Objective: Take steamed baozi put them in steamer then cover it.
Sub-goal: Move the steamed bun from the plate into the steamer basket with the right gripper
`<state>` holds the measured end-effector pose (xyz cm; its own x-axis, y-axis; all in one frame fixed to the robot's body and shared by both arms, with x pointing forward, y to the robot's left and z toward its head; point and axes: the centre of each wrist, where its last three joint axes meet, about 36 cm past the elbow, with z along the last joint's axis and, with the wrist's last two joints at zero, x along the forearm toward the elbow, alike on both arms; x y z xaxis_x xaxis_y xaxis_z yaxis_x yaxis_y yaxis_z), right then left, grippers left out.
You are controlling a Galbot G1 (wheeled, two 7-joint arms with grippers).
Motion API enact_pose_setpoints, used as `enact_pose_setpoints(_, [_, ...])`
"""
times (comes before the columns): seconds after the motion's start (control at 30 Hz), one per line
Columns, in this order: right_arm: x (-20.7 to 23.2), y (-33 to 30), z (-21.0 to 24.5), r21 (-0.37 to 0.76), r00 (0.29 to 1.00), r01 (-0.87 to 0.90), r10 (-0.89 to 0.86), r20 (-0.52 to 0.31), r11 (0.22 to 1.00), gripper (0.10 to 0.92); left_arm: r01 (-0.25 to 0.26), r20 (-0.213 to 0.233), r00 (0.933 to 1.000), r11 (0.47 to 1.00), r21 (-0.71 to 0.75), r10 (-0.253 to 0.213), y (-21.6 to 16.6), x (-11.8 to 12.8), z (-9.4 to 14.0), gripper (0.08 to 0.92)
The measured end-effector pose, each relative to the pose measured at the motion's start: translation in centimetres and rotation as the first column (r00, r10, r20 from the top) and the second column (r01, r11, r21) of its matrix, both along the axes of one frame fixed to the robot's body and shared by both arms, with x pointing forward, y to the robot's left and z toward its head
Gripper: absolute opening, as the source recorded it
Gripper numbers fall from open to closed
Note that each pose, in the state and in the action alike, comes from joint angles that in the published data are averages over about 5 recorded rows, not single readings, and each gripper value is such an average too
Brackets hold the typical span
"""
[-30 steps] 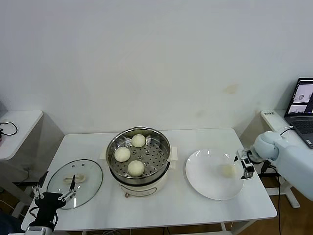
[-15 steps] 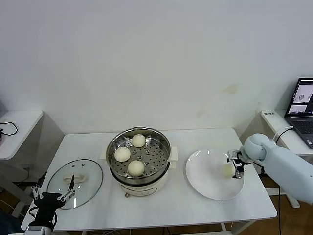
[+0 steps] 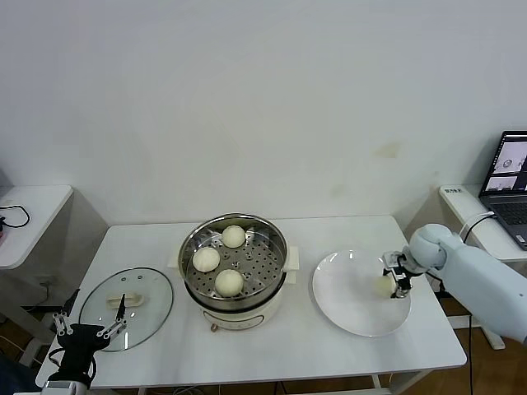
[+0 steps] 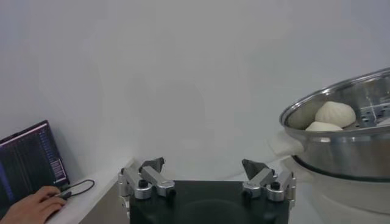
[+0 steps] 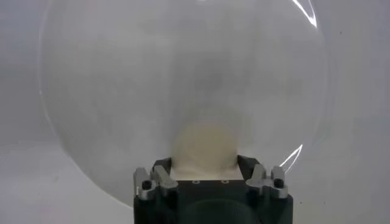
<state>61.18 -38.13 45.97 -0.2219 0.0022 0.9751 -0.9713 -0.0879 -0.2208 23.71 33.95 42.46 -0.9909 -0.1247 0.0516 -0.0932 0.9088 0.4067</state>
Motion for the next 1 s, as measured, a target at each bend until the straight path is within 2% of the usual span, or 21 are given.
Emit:
enact_pose_setpoints(0.4, [0.2, 0.0, 3.9, 0.013, 1.000, -0.001, 0.000, 0.014, 1.000, 0.619, 0.007, 0.012, 0.9999, 1.000, -0.001, -0.007, -0.2, 0.1, 0.4, 0.823])
enact_pose_setpoints(0.67, [1.0, 2.3, 10.2, 0.058, 0.996, -0.042, 0.038, 0.075, 0.997, 0.619, 0.021, 0.017, 0.9996, 1.000, -0.002, -0.021, -0.4, 0.5, 0.3, 0.823])
enact_pose_setpoints(1.0, [1.9, 9.9, 19.1, 0.137, 0.975, -0.162, 0.137, 0.173, 0.977, 0.631, 0.031, 0.022, 0.9993, 1.000, 0.001, -0.031, -0.5, 0.8, 0.5, 0.823])
